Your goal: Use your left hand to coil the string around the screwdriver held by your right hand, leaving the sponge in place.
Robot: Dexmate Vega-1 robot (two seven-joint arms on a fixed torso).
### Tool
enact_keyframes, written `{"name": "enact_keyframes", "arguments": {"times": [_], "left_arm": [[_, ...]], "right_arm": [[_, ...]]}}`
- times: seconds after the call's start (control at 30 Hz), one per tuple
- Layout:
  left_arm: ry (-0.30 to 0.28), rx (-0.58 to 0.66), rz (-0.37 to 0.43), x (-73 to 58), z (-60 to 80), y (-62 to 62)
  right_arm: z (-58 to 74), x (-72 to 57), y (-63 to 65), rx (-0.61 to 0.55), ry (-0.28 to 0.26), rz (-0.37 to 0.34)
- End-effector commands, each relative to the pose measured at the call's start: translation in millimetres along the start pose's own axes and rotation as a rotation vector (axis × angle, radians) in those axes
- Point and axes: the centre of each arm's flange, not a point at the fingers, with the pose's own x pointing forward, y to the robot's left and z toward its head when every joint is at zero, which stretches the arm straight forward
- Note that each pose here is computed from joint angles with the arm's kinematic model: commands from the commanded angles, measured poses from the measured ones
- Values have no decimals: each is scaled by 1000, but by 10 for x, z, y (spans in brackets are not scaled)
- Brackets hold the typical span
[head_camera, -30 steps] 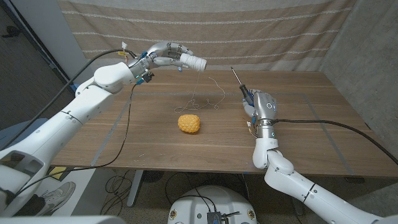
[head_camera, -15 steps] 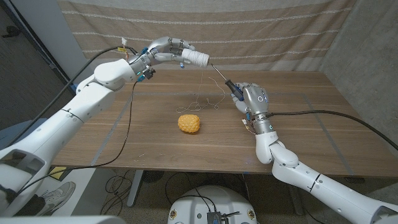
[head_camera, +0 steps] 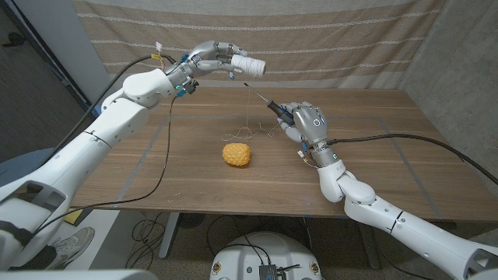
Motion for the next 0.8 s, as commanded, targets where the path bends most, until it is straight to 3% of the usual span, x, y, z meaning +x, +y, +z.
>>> {"name": "enact_keyframes", "arguments": {"times": [0.03,0.37,0.63,0.8], "left_arm": [[20,-52,-5,224,-66,-91],[69,29,71,278,-170,-54],[137,161,156,155,-234,52],[179,224,173,51,-247,80]], "right_arm": [[99,29,4,45,-94,-32],[153,4,-66,108,-131,-90],[172,38,-178,144,-139,-162],[90,60,-202,143,-110,-195]]}}
